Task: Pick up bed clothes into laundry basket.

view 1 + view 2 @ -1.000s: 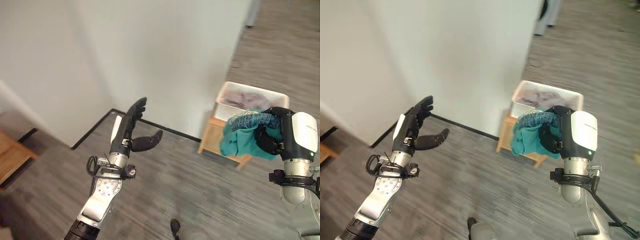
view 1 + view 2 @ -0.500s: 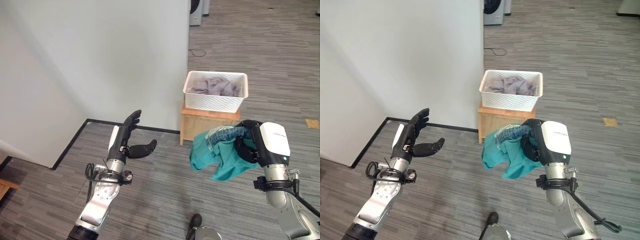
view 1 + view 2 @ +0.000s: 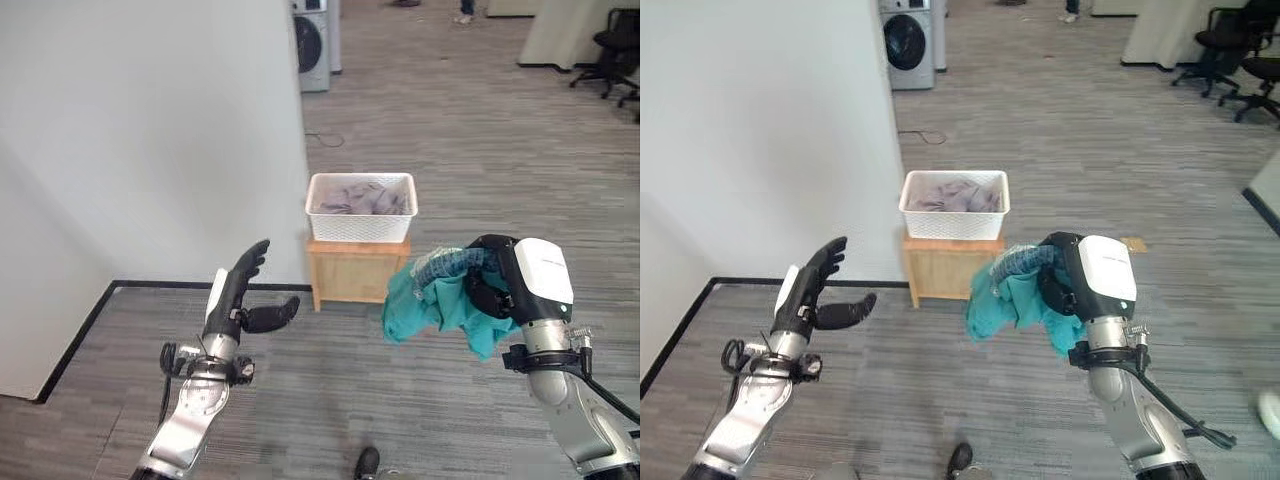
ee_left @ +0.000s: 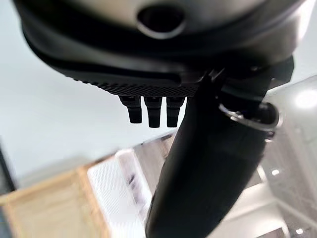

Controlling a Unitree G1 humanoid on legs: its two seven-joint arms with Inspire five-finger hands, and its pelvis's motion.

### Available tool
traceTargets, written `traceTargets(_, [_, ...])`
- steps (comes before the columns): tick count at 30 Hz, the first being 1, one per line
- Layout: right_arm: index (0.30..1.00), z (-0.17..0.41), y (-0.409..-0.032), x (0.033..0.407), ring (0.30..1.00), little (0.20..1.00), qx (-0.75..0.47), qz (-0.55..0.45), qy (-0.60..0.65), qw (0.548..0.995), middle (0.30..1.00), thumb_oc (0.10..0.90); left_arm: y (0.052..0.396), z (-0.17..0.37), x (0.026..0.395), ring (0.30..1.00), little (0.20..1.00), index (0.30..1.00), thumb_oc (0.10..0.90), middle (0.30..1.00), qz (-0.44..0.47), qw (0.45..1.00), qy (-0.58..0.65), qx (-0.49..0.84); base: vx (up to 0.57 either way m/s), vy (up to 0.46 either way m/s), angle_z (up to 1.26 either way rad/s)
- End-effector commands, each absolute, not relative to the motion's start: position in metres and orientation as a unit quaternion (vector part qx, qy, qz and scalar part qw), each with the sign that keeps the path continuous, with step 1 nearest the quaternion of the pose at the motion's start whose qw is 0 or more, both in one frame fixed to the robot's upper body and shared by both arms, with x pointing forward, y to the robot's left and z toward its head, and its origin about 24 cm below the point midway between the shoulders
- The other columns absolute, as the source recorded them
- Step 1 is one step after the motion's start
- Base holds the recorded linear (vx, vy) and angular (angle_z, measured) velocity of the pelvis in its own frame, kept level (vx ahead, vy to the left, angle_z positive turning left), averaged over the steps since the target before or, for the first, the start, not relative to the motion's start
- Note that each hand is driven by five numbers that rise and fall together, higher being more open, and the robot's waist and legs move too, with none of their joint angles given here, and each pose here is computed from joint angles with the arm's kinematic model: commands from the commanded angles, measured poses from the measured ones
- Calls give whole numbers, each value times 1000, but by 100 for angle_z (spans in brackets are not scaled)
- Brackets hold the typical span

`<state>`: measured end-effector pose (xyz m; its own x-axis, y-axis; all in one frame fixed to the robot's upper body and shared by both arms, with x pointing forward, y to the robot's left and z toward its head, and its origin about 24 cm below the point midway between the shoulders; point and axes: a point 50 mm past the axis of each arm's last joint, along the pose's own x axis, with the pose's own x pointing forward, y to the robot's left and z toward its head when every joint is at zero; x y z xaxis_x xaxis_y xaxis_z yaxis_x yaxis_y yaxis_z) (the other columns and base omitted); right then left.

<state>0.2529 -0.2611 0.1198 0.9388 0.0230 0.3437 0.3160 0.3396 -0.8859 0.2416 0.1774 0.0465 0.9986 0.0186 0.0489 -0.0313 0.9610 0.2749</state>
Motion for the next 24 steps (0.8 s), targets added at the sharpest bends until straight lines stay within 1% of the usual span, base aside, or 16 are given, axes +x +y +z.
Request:
traceTargets(1, [300, 178, -251, 263, 300, 300, -547, -118, -270, 783, 300, 400, 187, 99, 244, 900, 900, 900, 800, 900, 53, 979, -156, 122, 466, 159, -45])
traceTargets(3, [300, 177, -248, 267, 300, 300, -547, -114, -269, 785, 300, 400, 185, 97, 244, 900, 900, 900, 800, 900, 53, 980, -153, 119, 524, 94, -80])
traceTargets(6, [300, 170, -242, 269, 300, 300, -542, -100, -260, 793, 300, 400, 190, 93, 239, 900, 900, 900, 800, 900, 61, 980, -141, 123, 584, 129, -22])
traceTargets(9, [300, 157, -236, 269, 300, 300, -549, -87, -244, 795, 300, 400, 198, 84, 233, 900, 900, 900, 800, 900, 65, 984, -110, 124, 886, 199, -70])
traceTargets(11, [300, 162, -234, 272, 300, 300, -557, -95, -251, 786, 300, 400, 201, 83, 233, 900, 900, 900, 800, 900, 68, 983, -102, 140, 722, 283, -32])
traceTargets(13, [300, 173, -233, 270, 300, 300, -563, -105, -274, 773, 300, 400, 200, 93, 239, 900, 900, 900, 800, 900, 67, 978, -125, 152, 461, 205, -10])
traceTargets(17, [300, 187, -241, 266, 300, 300, -563, -131, -286, 764, 300, 400, 195, 105, 244, 900, 900, 900, 800, 900, 60, 975, -154, 148, 187, 5, 84])
traceTargets(20, [300, 198, -256, 259, 300, 300, -558, -173, -291, 758, 300, 400, 189, 105, 244, 900, 900, 900, 800, 900, 48, 976, -159, 141, 348, -169, 90])
traceTargets(24, [300, 218, -263, 251, 300, 300, -555, -214, -320, 738, 300, 400, 184, 104, 245, 900, 900, 900, 800, 900, 46, 976, -166, 132, 291, -180, 98])
